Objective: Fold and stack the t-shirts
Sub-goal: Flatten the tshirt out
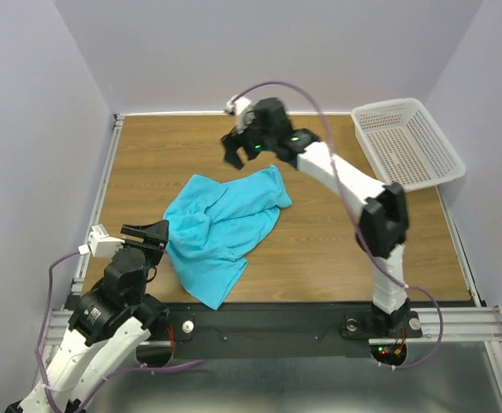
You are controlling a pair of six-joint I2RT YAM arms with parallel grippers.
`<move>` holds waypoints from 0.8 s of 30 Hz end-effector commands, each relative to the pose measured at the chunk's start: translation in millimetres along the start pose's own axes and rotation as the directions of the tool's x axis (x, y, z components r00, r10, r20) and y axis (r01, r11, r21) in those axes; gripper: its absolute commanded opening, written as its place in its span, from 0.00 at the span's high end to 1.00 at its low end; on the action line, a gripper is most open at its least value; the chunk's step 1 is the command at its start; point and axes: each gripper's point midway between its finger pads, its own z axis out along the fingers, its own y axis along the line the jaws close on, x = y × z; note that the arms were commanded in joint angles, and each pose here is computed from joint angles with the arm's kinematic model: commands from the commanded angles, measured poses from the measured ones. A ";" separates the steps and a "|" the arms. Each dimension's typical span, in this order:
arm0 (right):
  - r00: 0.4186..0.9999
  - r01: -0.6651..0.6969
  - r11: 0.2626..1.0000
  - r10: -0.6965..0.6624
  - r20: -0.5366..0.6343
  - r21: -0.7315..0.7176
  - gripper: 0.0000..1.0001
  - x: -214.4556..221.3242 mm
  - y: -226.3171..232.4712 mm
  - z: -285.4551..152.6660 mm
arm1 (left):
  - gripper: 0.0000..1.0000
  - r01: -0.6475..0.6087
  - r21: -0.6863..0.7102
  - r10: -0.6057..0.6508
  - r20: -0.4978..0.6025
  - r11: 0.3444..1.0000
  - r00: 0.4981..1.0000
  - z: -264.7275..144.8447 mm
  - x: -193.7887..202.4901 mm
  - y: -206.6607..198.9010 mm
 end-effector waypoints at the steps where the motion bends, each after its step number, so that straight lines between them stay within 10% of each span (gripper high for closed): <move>1: 0.997 0.052 0.999 -0.051 0.056 -0.005 0.07 1.7 -27.2 -56.9 | 0.31 -0.024 -0.020 0.026 0.072 1.000 0.997 0.1 -18.9 -11.0; 10: 0.949 -0.294 0.944 0.307 -0.069 0.146 0.13 102.2 -114.1 -50.7 | 0.20 -0.122 -0.054 0.119 -0.053 0.991 0.991 -4.9 -0.5 -8.7; 15: 0.929 -0.341 0.927 0.358 -0.095 0.158 0.18 121.3 -127.0 -22.1 | 0.16 -0.303 0.239 0.330 -0.080 0.922 0.941 7.5 25.8 -64.1; 24: 0.910 -0.381 0.912 0.400 -0.111 0.153 0.19 135.9 -126.9 -28.7 | 0.17 -0.689 0.309 0.754 -0.220 0.656 0.619 103.3 86.3 -76.3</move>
